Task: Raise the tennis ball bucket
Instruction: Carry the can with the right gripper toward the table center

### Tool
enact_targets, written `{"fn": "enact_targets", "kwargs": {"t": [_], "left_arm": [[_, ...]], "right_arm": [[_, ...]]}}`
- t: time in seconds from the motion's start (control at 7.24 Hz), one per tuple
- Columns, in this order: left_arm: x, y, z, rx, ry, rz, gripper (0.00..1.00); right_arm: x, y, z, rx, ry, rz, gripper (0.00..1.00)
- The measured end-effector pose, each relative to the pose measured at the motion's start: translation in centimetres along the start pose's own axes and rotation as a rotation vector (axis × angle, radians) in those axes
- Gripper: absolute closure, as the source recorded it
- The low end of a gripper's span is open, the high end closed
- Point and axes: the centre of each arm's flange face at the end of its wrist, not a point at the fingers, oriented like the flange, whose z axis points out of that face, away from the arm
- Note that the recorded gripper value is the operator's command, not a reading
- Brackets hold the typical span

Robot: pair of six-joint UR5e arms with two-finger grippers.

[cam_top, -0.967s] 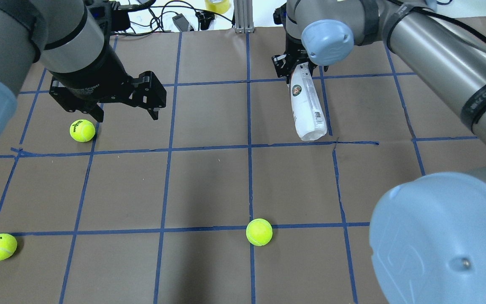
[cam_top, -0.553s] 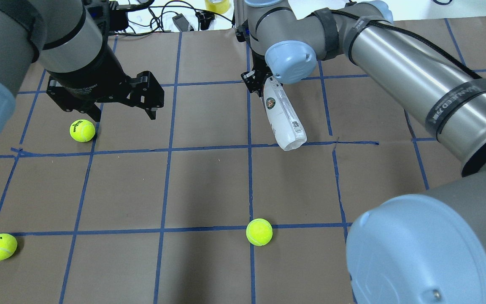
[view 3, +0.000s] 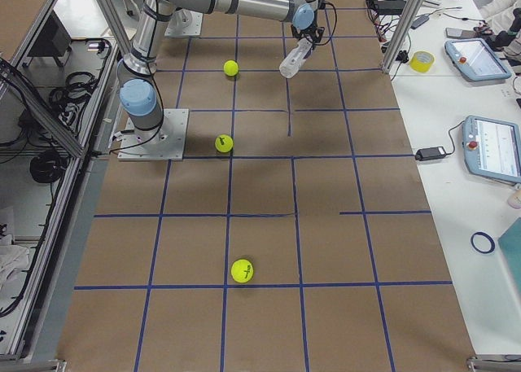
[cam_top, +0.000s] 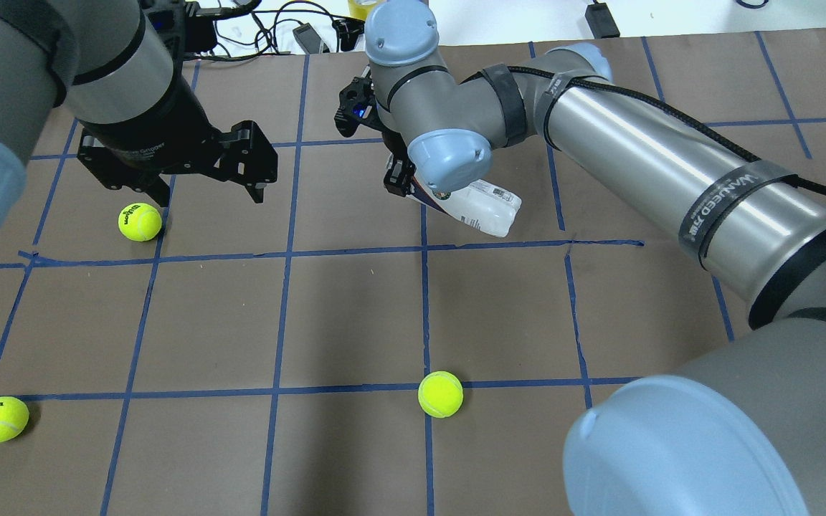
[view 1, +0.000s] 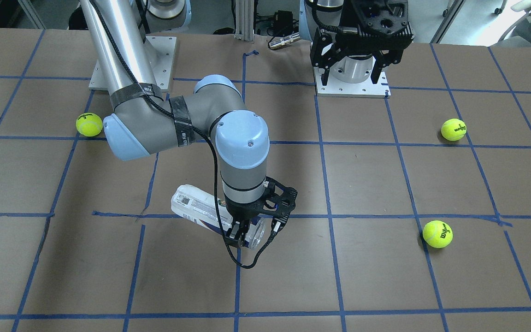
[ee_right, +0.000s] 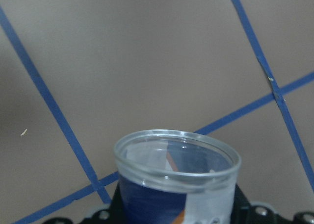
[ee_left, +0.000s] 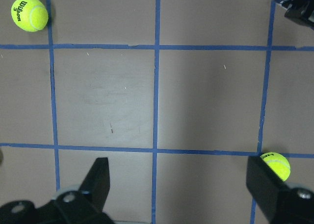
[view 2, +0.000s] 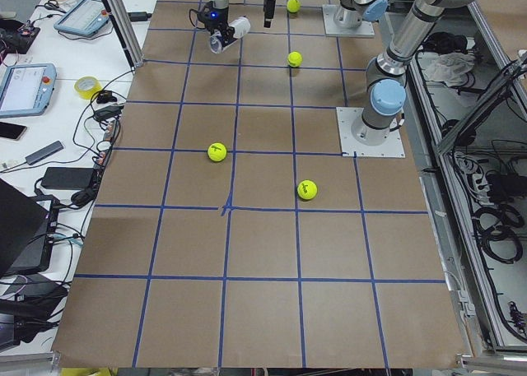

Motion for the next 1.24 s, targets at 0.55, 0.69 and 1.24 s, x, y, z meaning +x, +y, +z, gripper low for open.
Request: {"fn": "enact_targets", "kwargs": {"t": [0.55, 0.69, 1.24], "left_arm": [[0.1, -0.2, 0.2, 0.004, 0.003, 0.003, 0.0], [0.1, -0.2, 0.2, 0.004, 0.003, 0.005, 0.0], [0.0, -0.2, 0.3, 0.003, 0.002, 0.019, 0.0]], "right_arm": [[-1.8, -1.0, 1.3, 0.119, -0.004, -0.313, 0.61], [-2.6, -1.7, 2.0, 0.122, -0.014, -0.39, 0.61], [-4.2, -3.3, 4.8, 0.173, -0.046, -0.516, 0.1]]}}
